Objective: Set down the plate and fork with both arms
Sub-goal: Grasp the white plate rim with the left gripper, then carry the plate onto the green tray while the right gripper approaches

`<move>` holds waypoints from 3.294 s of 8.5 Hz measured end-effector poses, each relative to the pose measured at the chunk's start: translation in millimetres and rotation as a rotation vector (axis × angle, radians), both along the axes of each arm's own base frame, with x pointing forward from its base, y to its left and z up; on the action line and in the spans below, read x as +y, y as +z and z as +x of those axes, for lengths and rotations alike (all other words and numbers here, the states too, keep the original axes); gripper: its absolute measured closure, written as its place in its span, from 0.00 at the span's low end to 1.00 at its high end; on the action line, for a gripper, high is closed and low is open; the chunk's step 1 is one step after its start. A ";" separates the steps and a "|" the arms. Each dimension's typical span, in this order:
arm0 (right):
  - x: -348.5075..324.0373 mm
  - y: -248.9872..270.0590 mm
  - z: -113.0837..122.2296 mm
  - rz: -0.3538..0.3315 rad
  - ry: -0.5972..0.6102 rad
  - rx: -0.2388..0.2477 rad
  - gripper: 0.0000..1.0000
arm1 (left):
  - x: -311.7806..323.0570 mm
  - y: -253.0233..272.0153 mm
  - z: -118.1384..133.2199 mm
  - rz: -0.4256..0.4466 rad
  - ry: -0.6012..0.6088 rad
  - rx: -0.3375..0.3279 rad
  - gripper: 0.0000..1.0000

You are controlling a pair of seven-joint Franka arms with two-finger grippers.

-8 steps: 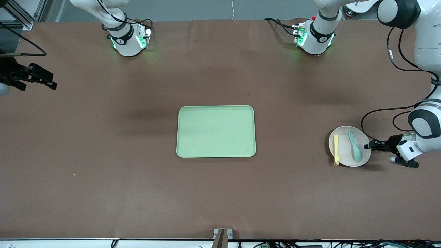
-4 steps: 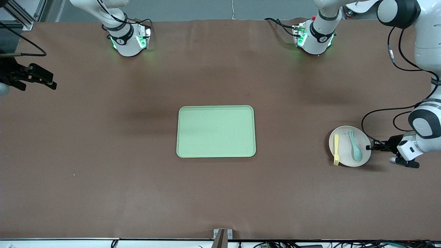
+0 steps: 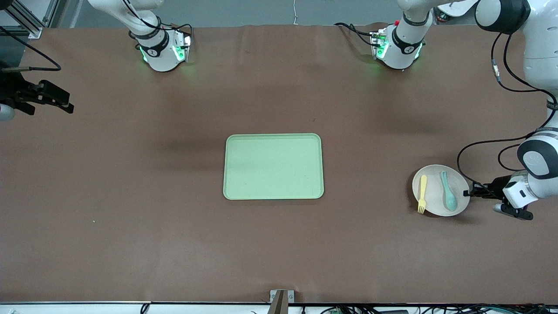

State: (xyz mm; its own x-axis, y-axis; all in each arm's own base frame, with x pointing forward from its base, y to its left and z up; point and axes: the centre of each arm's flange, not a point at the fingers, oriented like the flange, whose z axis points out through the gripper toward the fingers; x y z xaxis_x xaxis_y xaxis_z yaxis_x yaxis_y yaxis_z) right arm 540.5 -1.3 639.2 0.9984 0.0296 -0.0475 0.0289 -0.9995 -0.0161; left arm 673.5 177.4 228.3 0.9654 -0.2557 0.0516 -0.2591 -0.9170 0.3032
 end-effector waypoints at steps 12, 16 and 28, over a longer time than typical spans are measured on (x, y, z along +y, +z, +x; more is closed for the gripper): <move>208.2 -118.4 40.8 0.075 0.053 0.046 0.00 | -444.7 34.4 -20.6 -0.109 0.243 0.200 0.95; 326.0 -207.8 26.0 0.079 -0.009 -0.016 0.00 | -512.6 -28.2 -87.5 -0.088 0.296 0.111 0.95; 463.9 -384.7 -5.5 0.172 0.028 -0.210 0.15 | -494.9 23.1 -109.6 -0.124 0.329 -0.016 0.20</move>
